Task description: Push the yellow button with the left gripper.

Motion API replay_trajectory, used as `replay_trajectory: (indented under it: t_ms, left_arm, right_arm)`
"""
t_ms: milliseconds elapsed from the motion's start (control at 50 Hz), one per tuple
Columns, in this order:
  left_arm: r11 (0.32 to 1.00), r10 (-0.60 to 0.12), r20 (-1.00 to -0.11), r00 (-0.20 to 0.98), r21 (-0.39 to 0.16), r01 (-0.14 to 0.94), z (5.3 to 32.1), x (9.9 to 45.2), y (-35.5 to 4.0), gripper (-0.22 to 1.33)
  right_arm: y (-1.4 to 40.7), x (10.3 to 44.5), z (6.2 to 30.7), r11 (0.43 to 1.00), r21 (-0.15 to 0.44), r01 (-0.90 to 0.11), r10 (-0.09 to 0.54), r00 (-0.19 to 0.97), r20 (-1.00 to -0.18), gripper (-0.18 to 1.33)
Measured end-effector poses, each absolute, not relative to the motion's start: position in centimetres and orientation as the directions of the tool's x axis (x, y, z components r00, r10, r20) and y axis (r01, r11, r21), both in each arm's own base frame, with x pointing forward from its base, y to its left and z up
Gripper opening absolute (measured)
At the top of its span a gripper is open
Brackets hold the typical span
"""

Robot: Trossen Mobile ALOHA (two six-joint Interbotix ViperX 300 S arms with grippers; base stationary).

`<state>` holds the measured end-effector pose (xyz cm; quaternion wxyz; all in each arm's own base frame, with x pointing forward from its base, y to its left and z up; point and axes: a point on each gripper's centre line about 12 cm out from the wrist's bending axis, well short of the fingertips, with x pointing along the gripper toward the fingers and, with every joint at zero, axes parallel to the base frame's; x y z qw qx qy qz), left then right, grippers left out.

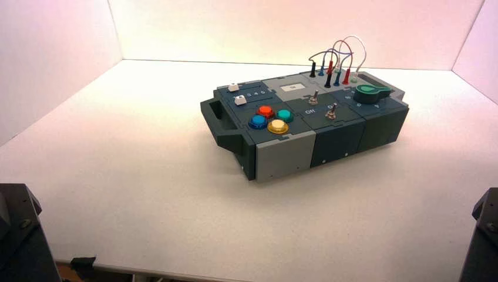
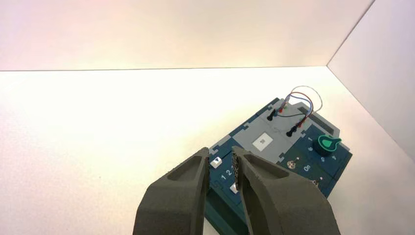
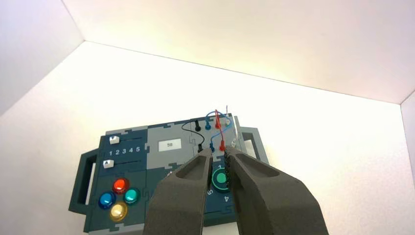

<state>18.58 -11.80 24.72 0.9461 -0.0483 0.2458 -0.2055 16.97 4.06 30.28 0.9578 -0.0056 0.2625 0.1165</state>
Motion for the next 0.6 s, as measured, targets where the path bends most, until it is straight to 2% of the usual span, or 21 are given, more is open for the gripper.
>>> replay_trajectory:
  t_ms: [500, 600]
  left_arm:
    - [0.908, -0.418, -0.465, 0.78, -0.204, 0.365, 24.1, 18.4, -12.0, 0.57]
    - [0.896, -0.441, -0.489, 0.752, -0.196, 0.398, 23.6, 18.2, -13.0, 0.57]
  right_arm:
    - [4.0, 16.4, 30.4, 0.972, 0.05, -0.228, 0.221, 0.832, -0.508, 0.29]
    - [4.0, 16.4, 30.4, 0.972, 0.047, -0.229, 0.221, 0.834, -0.506, 0.3]
